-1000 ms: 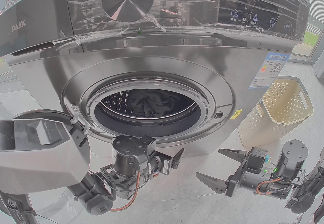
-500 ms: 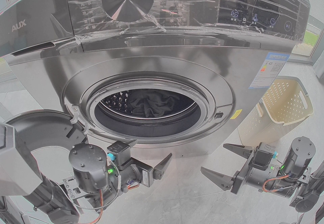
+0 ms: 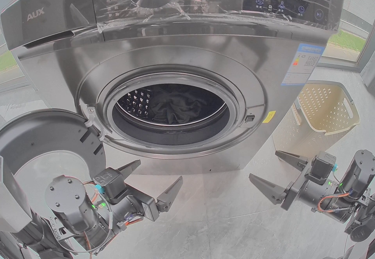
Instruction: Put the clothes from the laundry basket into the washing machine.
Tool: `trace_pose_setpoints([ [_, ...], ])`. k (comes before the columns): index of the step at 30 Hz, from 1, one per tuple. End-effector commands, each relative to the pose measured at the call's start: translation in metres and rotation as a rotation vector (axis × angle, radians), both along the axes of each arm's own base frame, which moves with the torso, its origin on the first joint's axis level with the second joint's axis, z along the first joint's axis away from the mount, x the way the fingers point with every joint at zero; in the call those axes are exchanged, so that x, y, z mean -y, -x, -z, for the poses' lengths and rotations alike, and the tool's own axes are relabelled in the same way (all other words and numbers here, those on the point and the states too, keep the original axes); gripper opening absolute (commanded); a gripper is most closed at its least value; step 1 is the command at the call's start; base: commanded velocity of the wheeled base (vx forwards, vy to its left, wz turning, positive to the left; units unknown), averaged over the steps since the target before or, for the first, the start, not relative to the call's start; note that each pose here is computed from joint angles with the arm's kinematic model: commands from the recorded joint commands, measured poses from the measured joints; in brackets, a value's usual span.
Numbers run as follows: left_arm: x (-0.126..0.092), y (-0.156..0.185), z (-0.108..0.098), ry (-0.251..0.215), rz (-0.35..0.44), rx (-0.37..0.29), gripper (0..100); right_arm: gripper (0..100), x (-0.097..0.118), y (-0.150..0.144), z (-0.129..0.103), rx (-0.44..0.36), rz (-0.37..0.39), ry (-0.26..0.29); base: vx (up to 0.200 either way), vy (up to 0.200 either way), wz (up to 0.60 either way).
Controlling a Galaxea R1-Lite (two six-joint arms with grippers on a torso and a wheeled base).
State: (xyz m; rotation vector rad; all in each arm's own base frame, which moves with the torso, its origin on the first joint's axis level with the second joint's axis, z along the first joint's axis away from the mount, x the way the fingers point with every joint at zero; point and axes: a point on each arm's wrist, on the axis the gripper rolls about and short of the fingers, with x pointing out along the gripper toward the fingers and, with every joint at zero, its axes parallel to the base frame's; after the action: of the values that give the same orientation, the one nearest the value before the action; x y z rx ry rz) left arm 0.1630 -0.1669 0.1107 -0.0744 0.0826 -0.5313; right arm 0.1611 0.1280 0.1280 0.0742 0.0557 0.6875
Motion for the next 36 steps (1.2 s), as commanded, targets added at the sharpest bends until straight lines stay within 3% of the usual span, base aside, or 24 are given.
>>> trace_pose_setpoints([
  [1, -0.018, 0.014, -0.015, 0.040, -0.015, 0.042, 100, 100, 0.021, 0.001, -0.008, 0.034, 0.086, -0.022, -0.200, 0.000, 0.00],
  [6, -0.033, 0.025, -0.023, 0.061, -0.027, 0.069, 100, 100, 0.036, -0.003, -0.013, 0.054, 0.160, -0.032, -0.200, 0.000, 0.00],
  [14, -0.059, 0.041, -0.028, 0.084, -0.066, 0.092, 100, 100, 0.044, 0.006, -0.006, 0.030, 0.180, -0.015, -0.200, 0.000, 0.00],
  [16, -0.072, 0.046, -0.036, 0.091, -0.107, 0.114, 100, 100, 0.051, 0.009, -0.008, 0.043, 0.207, -0.018, -0.200, 0.000, 0.00],
  [22, -0.099, 0.071, -0.043, 0.071, -0.123, 0.118, 100, 100, 0.060, 0.019, -0.011, 0.052, 0.240, -0.026, -0.200, 0.000, 0.00],
  [27, -0.121, 0.088, -0.038, 0.058, -0.184, 0.074, 100, 100, 0.069, 0.034, -0.016, 0.046, 0.299, -0.021, -0.080, 0.000, 0.00],
  [32, -0.138, 0.108, -0.033, 0.057, -0.184, 0.065, 100, 100, 0.081, 0.055, -0.018, 0.024, 0.318, -0.015, -0.080, 0.000, 0.00],
  [36, -0.156, 0.130, -0.020, 0.039, -0.260, 0.060, 100, 100, 0.105, 0.084, -0.010, -0.032, 0.433, 0.014, -0.200, 0.000, 0.00],
])
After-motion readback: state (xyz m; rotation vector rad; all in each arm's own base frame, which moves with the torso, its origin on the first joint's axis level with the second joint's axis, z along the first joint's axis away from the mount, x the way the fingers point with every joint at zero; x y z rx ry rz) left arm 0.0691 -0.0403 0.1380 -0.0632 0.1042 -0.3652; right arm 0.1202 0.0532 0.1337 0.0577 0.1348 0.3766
